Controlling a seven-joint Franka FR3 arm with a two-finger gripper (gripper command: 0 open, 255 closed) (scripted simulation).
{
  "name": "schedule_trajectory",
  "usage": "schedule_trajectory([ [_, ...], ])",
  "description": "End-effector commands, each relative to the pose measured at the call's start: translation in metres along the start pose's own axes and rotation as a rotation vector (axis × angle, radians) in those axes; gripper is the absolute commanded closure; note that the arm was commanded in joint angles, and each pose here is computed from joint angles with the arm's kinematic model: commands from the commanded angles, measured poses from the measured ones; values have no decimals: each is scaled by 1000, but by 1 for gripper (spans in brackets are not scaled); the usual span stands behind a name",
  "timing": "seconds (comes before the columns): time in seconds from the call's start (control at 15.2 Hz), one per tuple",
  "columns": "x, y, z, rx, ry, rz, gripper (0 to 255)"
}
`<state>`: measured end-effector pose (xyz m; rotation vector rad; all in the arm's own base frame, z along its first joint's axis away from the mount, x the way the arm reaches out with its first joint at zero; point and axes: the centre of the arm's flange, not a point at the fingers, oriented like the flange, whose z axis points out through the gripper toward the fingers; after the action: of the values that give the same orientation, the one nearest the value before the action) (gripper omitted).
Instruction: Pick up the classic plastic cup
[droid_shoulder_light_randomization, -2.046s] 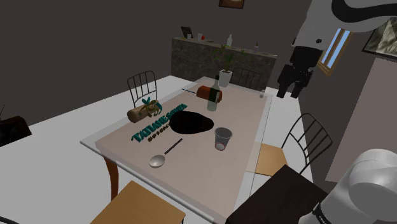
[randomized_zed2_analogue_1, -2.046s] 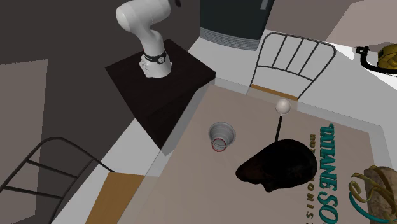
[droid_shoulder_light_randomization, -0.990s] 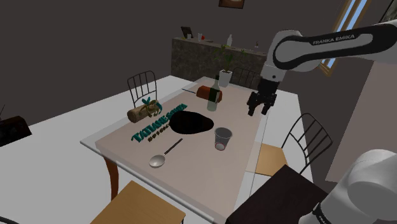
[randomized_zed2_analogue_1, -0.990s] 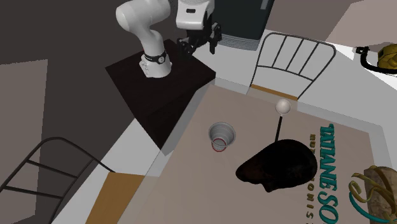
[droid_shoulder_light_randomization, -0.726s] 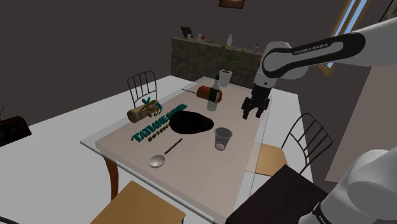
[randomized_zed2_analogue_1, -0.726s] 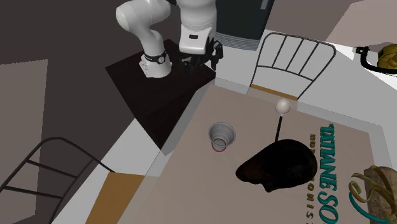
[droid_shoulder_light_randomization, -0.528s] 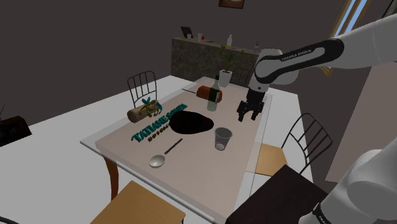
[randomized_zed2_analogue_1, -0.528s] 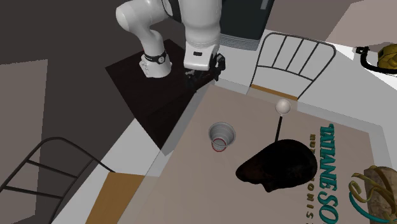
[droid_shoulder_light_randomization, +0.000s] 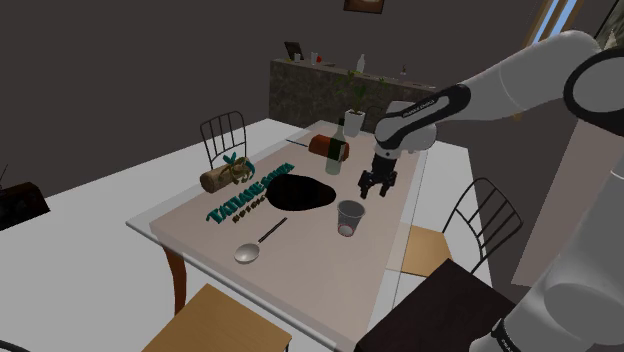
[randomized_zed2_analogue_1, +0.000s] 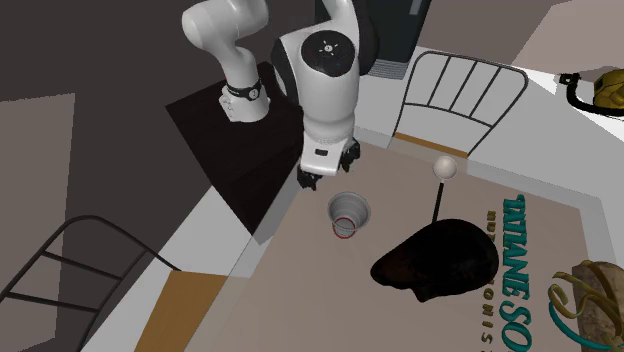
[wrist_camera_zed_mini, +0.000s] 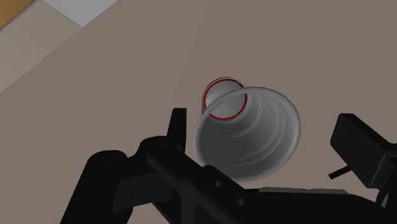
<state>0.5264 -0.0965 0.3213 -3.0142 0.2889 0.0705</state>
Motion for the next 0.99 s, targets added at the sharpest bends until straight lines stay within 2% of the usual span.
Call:
schedule_trajectory([
  [0.0,16,8,18,-3,2,4,0],
  [0.4,63,27,69,-9,4,15,0],
  [0.92,65,32,108,-9,4,15,0],
])
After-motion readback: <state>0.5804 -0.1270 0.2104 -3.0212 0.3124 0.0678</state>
